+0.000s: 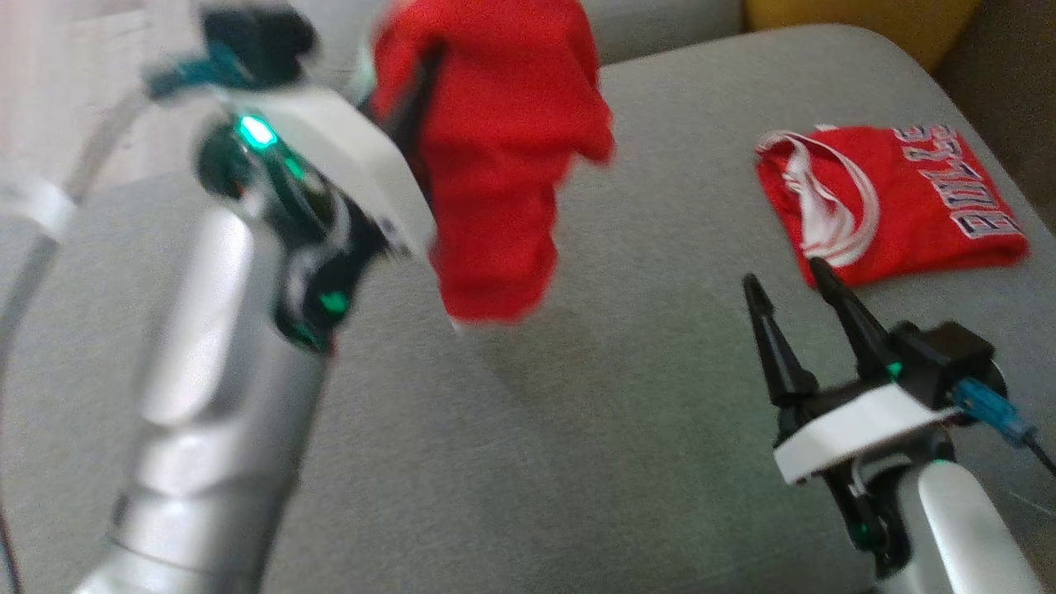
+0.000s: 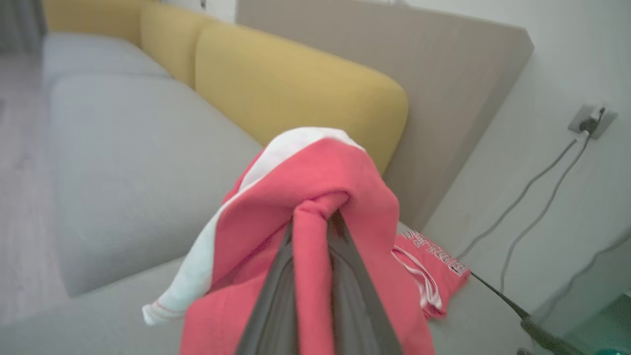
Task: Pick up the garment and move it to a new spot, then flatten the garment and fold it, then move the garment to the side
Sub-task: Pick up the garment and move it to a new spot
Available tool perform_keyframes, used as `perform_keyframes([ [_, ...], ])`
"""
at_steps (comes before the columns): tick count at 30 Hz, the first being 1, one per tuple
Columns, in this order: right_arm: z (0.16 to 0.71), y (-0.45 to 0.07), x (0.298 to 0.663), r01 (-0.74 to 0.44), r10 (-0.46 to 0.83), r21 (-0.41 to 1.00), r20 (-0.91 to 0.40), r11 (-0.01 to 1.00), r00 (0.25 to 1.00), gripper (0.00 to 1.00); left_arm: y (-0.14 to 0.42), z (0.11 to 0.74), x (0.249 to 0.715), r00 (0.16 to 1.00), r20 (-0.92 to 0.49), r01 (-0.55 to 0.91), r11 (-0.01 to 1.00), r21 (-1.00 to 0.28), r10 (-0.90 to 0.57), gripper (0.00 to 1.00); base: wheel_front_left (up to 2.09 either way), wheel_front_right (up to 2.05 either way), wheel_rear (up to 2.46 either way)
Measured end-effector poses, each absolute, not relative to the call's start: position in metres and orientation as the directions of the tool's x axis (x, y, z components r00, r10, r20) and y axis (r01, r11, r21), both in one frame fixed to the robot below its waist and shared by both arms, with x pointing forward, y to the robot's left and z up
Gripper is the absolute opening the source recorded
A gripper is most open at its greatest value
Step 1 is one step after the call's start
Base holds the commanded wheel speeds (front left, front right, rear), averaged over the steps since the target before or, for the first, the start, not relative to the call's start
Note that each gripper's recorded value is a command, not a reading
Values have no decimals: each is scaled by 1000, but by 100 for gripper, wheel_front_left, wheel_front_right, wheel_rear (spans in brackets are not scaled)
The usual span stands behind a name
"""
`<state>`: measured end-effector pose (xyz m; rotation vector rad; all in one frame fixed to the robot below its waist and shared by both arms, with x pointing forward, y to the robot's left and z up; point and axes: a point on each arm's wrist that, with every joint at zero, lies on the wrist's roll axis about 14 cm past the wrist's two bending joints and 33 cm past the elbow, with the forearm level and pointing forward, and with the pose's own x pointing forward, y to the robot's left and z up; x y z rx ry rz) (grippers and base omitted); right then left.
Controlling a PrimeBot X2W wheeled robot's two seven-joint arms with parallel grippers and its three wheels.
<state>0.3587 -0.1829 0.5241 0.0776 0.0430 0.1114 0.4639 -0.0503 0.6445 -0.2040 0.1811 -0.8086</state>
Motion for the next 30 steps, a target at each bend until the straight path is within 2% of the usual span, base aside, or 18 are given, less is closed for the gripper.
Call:
perform_keyframes([
  [3,528,-187,362,-99,101,68,-26,993,995,100,-74,582,455,625,-193,690,651,-315,-756,0,0,0,0],
  [7,528,-194,367,-84,86,67,-27,994,996,100,-77,501,446,591,-347,643,685,-342,-728,0,0,0,0],
  [8,527,-196,368,-79,81,65,-27,995,996,100,-75,485,444,586,-378,633,696,-340,-717,40,0,0,0],
  [9,526,-197,369,-76,78,64,-28,995,997,100,-75,471,440,573,-410,630,702,-334,-709,91,0,0,0],
  [10,525,-197,370,-76,78,64,-31,995,996,100,-72,462,439,570,-428,623,709,-332,-701,100,0,0,0],
  [14,525,-193,373,-87,89,67,-27,994,996,100,-56,463,447,639,-382,582,745,-328,-667,100,0,0,0],
  [18,529,-191,375,-98,99,69,-13,993,995,100,-26,502,466,783,-189,523,793,-313,-592,100,0,0,0],
  [22,523,-189,371,-101,103,79,-25,992,994,100,29,526,466,893,-19,429,861,-274,-450,100,0,0,0],
  [25,514,-185,364,-108,113,92,-57,990,992,100,75,521,449,941,25,332,910,-247,-337,100,0,0,0],
  [30,508,-177,357,-124,132,105,-75,987,988,100,127,511,414,977,41,213,955,-209,-209,100,0,0,0],
])
